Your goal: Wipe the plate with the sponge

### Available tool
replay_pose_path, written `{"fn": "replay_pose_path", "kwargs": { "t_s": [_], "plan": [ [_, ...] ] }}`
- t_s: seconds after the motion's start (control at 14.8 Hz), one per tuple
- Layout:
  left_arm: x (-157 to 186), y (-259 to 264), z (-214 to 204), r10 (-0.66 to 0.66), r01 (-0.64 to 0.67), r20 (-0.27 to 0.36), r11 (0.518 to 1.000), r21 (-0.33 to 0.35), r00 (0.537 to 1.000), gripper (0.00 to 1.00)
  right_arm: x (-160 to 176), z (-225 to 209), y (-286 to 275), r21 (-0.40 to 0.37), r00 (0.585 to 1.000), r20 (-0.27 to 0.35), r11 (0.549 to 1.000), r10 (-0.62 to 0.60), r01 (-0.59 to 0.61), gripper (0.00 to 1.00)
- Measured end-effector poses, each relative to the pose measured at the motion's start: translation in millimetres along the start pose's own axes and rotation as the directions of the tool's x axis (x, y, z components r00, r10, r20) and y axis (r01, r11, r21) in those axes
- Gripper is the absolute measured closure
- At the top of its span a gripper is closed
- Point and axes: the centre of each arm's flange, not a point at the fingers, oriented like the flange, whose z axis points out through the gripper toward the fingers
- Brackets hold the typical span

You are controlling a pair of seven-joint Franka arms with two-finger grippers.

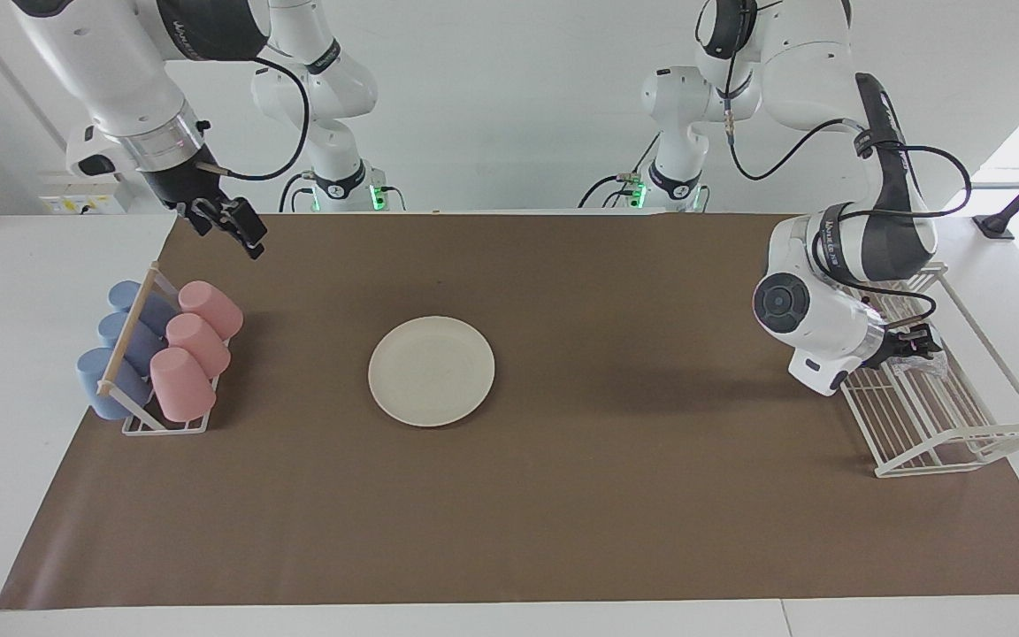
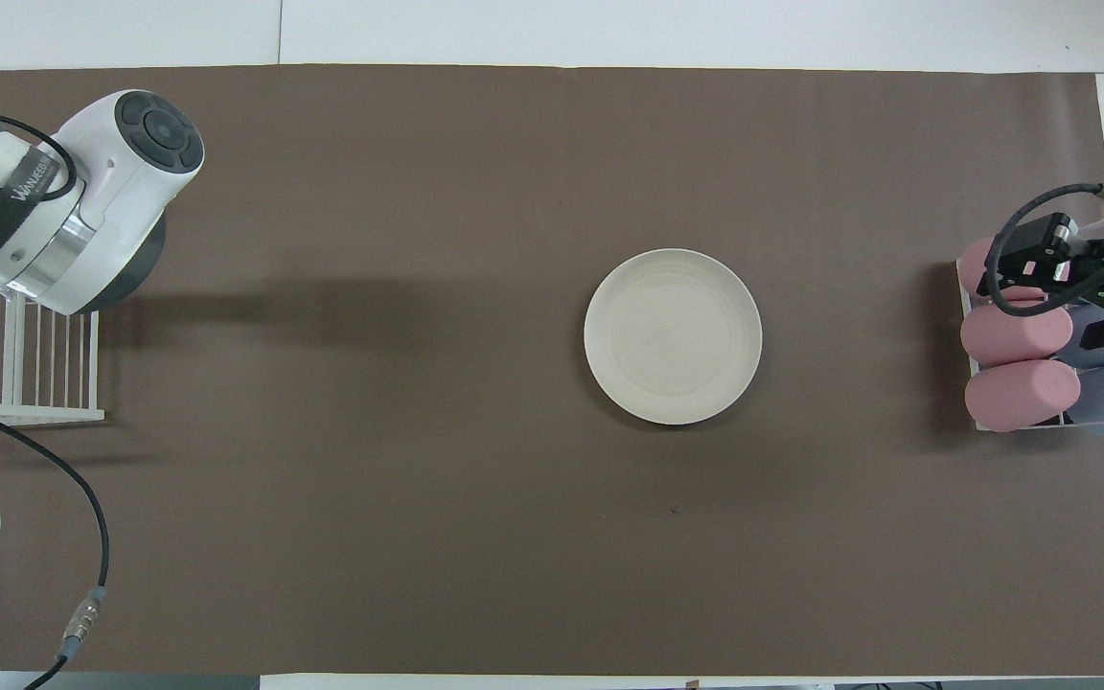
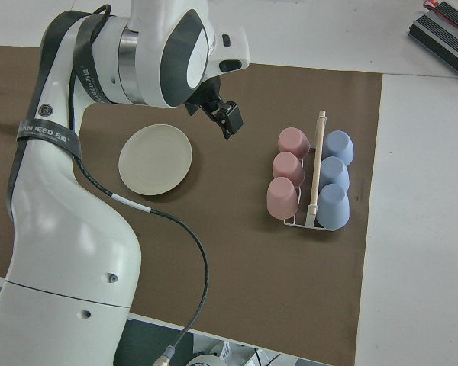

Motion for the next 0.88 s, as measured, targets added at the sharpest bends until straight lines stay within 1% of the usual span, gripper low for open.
{"fn": "replay_pose_path", "kwargs": {
  "t_s": [0.14,0.2,0.27,0.34,0.47,0.68,0.74,0.81,0.88],
  "plan": [
    [0,1,3,-0.007,0.007,0.005,1.0,0.0,1.0,0.59,-6,0,-9,0.03,0.999,0.022,0.998,0.046,-0.047,0.0],
    [0,1,3,-0.017,0.017,0.005,1.0,0.001,1.0,0.73,-8,0,-12,0.05,0.996,0.039,0.995,0.08,-0.082,0.0],
    [0,1,3,-0.026,0.026,0.005,1.0,0.001,1.0,0.84,-9,0,-14,0.06,0.991,0.051,0.99,0.125,-0.128,0.0],
    [0,0,3,-0.03,0.03,0.005,1.0,0.001,1.0,0.92,-10,-1,-14,0.062,0.983,0.056,0.982,0.173,-0.177,0.0],
    [0,0,3,-0.037,0.037,0.005,0.999,0.001,0.999,0.93,-11,-1,-15,0.061,0.972,0.061,0.971,0.228,-0.232,0.0],
    [1,-1,2,-0.044,0.044,0.004,0.999,-0.002,0.999,0.94,-17,-1,-24,0.06,0.97,0.069,0.969,0.235,-0.239,0.0],
    [0,-3,0,-0.054,0.054,0.003,0.998,-0.014,0.999,0.94,-19,-2,-27,0.061,0.966,0.071,0.966,0.248,-0.253,0.0],
    [0,-7,-5,-0.072,0.073,0.005,0.996,-0.046,0.997,0.94,-22,-2,-30,0.064,0.96,0.076,0.96,0.269,-0.274,0.0],
    [-3,-14,-12,-0.103,0.103,0.01,0.99,-0.101,0.995,0.94,-24,-3,-32,0.067,0.952,0.082,0.952,0.294,-0.3,0.0]
  ]
}}
